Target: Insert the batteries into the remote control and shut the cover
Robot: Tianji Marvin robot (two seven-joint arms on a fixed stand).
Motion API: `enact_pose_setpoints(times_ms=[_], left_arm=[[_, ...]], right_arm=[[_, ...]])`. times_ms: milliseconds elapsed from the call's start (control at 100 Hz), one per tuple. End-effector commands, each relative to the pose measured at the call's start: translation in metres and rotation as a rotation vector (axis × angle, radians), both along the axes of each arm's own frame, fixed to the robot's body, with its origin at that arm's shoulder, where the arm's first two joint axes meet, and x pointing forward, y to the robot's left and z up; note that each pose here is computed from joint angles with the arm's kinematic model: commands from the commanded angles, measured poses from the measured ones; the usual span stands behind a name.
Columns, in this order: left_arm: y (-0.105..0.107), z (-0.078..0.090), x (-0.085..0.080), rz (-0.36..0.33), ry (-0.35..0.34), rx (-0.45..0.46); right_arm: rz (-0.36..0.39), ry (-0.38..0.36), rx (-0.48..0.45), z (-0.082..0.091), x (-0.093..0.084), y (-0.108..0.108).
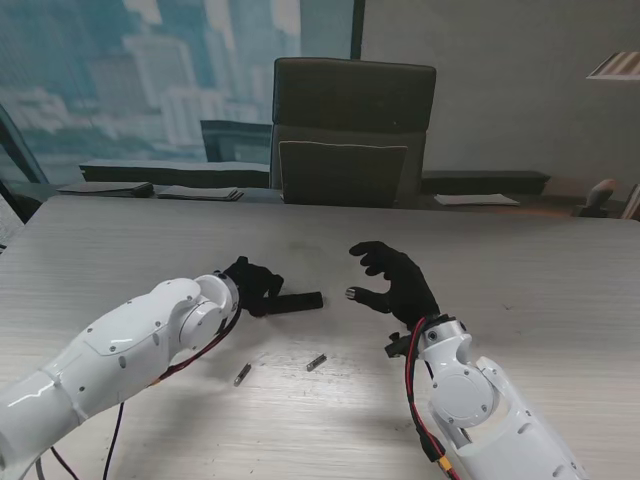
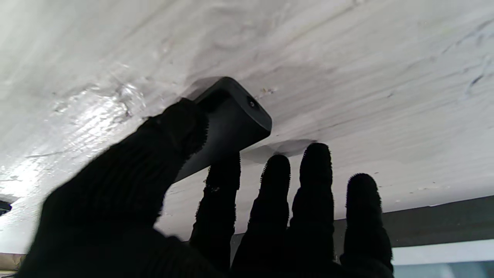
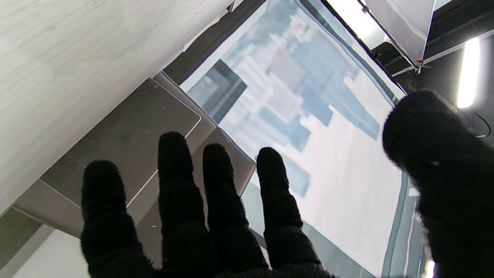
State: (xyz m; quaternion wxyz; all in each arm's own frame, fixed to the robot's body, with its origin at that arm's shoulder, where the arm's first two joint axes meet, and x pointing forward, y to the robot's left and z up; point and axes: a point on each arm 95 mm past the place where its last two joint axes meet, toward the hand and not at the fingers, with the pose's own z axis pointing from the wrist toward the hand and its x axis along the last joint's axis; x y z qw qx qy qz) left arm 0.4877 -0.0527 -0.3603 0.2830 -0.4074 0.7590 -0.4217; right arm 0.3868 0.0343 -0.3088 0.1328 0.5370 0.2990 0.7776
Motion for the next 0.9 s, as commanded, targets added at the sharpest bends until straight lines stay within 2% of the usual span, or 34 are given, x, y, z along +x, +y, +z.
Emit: enact_pose_setpoints(times_ms=[0, 470, 890], left_arm=[[0.018, -0.045, -0.028, 0.012, 0.123, 0.071], [0.020, -0.044, -0.042, 0.033, 0.075, 0.062], [0.026, -0.035, -0.038, 0.060, -0.003, 0.078]], right_arm=[[0.013, 0.012, 0.005, -0.003, -0.002, 0.003], [0.025, 0.029, -0.027, -0.006, -0.001, 0.010], [0.070, 0.063, -0.077, -0.012, 0.005, 0.021]])
